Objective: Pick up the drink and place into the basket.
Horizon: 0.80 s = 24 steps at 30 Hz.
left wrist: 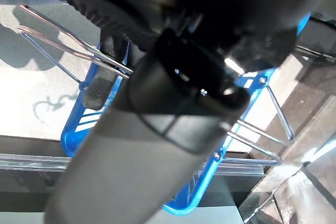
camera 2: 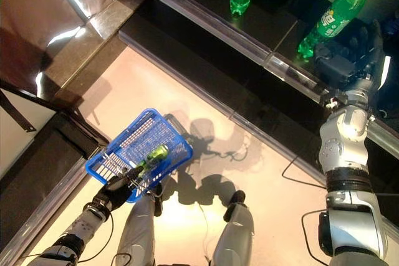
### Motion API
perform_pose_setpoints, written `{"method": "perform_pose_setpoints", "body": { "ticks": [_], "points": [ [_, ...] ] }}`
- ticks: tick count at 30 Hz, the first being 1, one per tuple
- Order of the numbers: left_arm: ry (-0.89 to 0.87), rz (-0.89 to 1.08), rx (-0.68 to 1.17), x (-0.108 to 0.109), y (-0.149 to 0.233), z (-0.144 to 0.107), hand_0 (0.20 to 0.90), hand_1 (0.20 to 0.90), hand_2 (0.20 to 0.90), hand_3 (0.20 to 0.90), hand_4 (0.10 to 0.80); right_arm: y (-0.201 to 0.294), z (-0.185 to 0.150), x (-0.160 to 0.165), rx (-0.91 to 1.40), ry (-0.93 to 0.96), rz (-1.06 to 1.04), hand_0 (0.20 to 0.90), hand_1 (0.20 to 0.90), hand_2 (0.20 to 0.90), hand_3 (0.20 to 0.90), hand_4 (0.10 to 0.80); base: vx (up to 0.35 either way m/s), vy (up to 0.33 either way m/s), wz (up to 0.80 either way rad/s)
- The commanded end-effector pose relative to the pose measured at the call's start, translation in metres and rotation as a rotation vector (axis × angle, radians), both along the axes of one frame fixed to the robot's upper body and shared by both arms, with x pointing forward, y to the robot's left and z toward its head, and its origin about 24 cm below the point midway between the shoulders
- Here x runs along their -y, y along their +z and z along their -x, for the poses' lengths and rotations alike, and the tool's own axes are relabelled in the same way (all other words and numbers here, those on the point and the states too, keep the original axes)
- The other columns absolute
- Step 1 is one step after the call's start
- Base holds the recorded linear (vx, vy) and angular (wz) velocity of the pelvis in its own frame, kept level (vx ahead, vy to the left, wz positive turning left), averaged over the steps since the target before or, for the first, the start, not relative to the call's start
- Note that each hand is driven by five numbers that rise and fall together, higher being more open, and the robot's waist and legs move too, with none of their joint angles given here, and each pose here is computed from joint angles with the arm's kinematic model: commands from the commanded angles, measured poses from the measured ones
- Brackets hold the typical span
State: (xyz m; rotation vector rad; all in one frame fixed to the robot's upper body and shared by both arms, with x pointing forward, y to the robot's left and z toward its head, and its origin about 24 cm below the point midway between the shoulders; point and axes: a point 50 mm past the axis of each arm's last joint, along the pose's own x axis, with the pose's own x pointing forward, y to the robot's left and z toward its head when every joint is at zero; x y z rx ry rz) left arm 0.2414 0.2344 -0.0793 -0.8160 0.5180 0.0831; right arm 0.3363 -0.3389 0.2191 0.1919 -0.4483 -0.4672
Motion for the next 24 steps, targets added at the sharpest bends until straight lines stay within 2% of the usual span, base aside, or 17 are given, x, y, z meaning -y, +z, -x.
{"method": "perform_pose_setpoints", "body": {
  "ticks": [1,13,24],
  "points": [
    [-0.114,-0.022,-0.087,-0.005,-0.019,0.037,0.300,0.300,0.300,0.200,0.100,0.072,0.018,0.022,0.220,-0.021,0.062,0.900,0.900,0.900,0.900,0.800,0.008,-0.005,0.04],
    [-0.145,-0.038,-0.109,-0.006,-0.021,0.043,0.300,0.300,0.300,0.200,0.100,0.093,0.012,0.024,0.212,0.052,0.024,0.900,0.900,0.900,0.900,0.800,0.009,-0.001,0.02],
    [-0.164,-0.046,-0.113,-0.008,-0.021,0.044,0.300,0.300,0.300,0.200,0.100,0.110,0.009,0.026,0.169,0.040,0.048,0.900,0.900,0.900,0.900,0.800,-0.001,-0.001,0.02]
  ]
}}
